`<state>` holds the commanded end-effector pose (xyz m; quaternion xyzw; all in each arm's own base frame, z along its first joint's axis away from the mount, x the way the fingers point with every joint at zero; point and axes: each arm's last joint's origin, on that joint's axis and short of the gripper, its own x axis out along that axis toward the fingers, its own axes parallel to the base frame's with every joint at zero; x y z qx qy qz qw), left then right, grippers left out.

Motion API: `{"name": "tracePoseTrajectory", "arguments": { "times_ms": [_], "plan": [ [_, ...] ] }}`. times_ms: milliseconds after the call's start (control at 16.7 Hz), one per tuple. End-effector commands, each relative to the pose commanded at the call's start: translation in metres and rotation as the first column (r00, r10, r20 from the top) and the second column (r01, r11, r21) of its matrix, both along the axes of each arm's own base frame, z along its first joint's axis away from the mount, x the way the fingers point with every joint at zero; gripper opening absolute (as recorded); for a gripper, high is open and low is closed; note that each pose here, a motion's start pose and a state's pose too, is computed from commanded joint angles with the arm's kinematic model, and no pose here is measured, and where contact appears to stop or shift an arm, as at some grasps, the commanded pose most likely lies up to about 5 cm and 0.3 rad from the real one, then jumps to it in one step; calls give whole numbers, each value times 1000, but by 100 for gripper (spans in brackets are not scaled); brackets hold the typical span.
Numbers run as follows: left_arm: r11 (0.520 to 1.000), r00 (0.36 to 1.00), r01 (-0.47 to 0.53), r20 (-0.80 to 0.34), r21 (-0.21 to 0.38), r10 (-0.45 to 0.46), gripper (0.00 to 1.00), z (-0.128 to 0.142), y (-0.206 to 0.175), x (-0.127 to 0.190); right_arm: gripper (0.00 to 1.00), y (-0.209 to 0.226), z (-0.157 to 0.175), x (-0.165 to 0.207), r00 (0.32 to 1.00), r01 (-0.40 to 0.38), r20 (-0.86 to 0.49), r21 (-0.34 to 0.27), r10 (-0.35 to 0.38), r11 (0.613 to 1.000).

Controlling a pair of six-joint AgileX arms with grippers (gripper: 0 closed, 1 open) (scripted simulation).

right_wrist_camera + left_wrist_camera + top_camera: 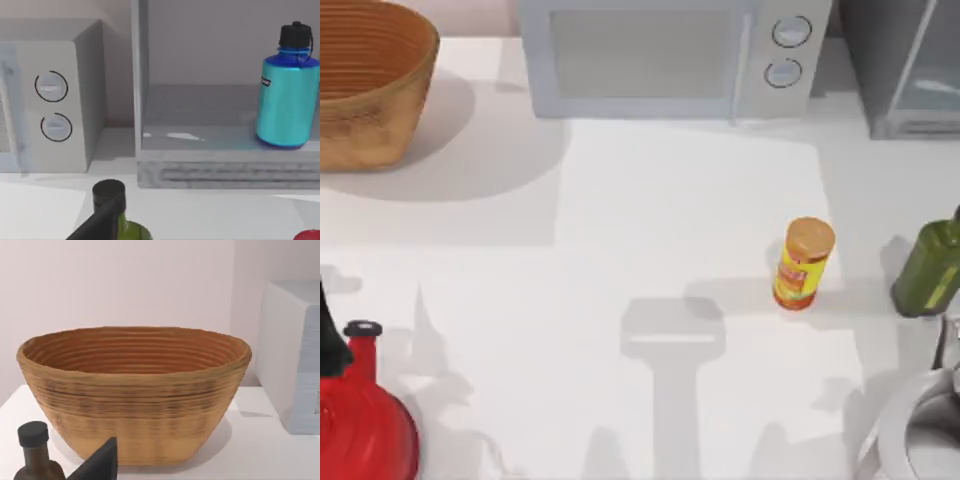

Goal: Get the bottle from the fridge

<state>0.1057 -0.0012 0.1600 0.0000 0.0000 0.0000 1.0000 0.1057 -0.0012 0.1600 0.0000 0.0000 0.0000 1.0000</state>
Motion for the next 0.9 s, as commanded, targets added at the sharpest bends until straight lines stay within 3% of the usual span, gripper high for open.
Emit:
{"name": "tracePoseTrajectory", "arguments": {
  "times_ms": [480, 720, 900],
  "plan": [
    [1000, 1000, 0, 0, 0, 0, 100, 0, 0, 0, 100, -7, 27, 11, 997, 1, 79, -9, 0, 1000],
    [1000, 1000, 0, 0, 0, 0, 100, 0, 0, 0, 100, -20, 39, 39, 995, 0, 102, -19, 2, 1000],
    [1000, 1000, 0, 0, 0, 0, 100, 0, 0, 0, 100, -36, 26, 66, 999, -2, 52, -10, 3, 1000]
  ]
}}
